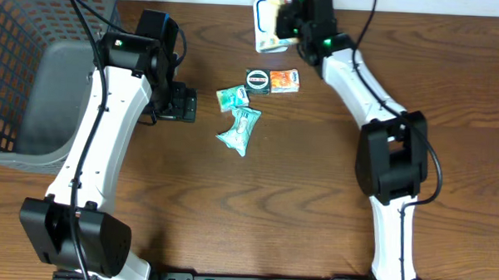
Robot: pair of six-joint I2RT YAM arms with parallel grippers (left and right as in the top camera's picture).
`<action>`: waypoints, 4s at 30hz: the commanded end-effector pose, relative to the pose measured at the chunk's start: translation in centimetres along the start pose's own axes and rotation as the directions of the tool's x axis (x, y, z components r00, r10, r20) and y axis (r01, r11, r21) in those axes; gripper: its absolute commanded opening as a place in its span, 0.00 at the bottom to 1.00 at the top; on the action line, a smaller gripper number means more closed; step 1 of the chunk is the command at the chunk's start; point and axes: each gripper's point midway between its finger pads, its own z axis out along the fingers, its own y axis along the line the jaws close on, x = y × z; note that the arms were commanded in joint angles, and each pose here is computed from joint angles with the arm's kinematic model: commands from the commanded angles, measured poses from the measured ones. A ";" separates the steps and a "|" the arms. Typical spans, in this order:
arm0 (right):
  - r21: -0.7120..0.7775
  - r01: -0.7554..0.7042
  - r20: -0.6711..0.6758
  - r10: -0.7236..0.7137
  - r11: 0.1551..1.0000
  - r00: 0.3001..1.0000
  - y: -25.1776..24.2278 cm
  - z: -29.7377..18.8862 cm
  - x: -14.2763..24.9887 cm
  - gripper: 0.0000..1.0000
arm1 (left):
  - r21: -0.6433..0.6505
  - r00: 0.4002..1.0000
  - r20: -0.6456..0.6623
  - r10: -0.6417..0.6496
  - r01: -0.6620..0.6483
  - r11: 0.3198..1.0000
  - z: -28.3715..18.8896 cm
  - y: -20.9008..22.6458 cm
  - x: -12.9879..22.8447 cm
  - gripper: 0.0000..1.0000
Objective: Scan the item barcode
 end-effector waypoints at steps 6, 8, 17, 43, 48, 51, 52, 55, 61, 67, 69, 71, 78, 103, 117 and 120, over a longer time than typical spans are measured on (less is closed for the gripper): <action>0.188 -0.128 0.080 0.114 0.974 0.990 -12.1 -10.3 -8.1 0.01 | -0.017 1.000 -0.004 -0.012 0.012 1.000 0.2 0.4 0.0 0.98; 0.241 -0.138 0.041 0.131 0.961 0.990 -15.0 -12.0 -7.4 0.01 | -0.017 1.000 -0.004 -0.012 0.012 1.000 0.2 0.4 0.0 0.98; 0.422 0.006 -0.232 0.102 0.906 0.967 -26.1 -16.3 -0.5 0.03 | -0.017 1.000 -0.004 -0.012 0.012 1.000 0.2 0.4 0.0 0.98; -0.193 -0.367 -0.495 0.232 0.910 0.837 -12.9 -15.2 6.0 0.87 | -0.017 1.000 -0.004 -0.012 0.012 1.000 0.2 0.4 0.0 0.98; -0.178 -0.214 -0.551 0.083 0.961 0.830 -8.1 -12.2 9.3 0.79 | -0.017 1.000 -0.004 -0.012 0.012 1.000 0.2 0.4 0.0 0.98; -0.075 -0.124 -0.571 0.059 0.989 0.819 -6.7 -10.4 11.3 0.75 | -0.017 1.000 -0.004 -0.012 0.012 1.000 0.2 0.4 0.0 0.98; -0.025 -0.118 -0.573 0.082 0.993 0.815 -6.3 -9.9 11.9 0.73 | -0.017 1.000 -0.004 -0.012 0.012 1.000 0.2 0.4 0.0 0.98; 0.032 -0.151 -0.571 0.142 0.988 0.809 -4.5 -9.0 12.9 0.60 | -0.017 1.000 -0.004 -0.012 0.012 1.000 0.2 0.4 0.0 0.98; 0.101 -0.310 -0.563 0.311 0.945 0.766 -0.5 -8.1 13.8 0.31 | -0.017 1.000 -0.004 -0.012 0.012 1.000 0.2 0.4 0.0 0.98; 0.214 -0.419 -0.530 0.465 0.883 0.709 1.0 -7.3 14.9 0.33 | -0.017 1.000 -0.003 -0.012 0.012 1.000 0.2 0.4 0.0 0.98; 0.274 -0.452 -0.514 0.527 0.849 0.677 1.0 -6.9 15.7 0.40 | -0.017 1.000 -0.003 -0.012 0.012 1.000 0.2 0.4 0.0 0.98; 0.323 -0.509 -0.492 0.601 0.798 0.630 1.3 -6.4 16.5 0.49 | -0.017 1.000 -0.004 -0.012 0.012 1.000 0.2 0.4 0.0 0.98; 0.359 -0.545 -0.453 0.652 0.758 0.608 0.9 -4.5 17.8 0.47 | -0.017 1.000 -0.004 -0.012 0.012 1.000 0.2 0.4 0.0 0.98; 0.364 -0.280 -0.671 0.458 0.889 0.583 -3.7 -7.7 22.9 0.01 | -0.017 1.000 -0.004 -0.012 0.012 1.000 0.2 0.4 0.0 0.98; 0.209 -0.105 -0.795 0.231 0.972 0.560 -4.3 -14.0 20.6 0.40 | -0.017 1.000 -0.004 -0.012 0.012 1.000 0.2 0.4 0.0 0.98; 0.213 -0.124 -0.768 0.245 0.969 0.591 -4.7 -13.2 19.9 0.42 | -0.017 1.000 -0.003 -0.012 0.012 1.000 0.2 0.4 0.0 0.98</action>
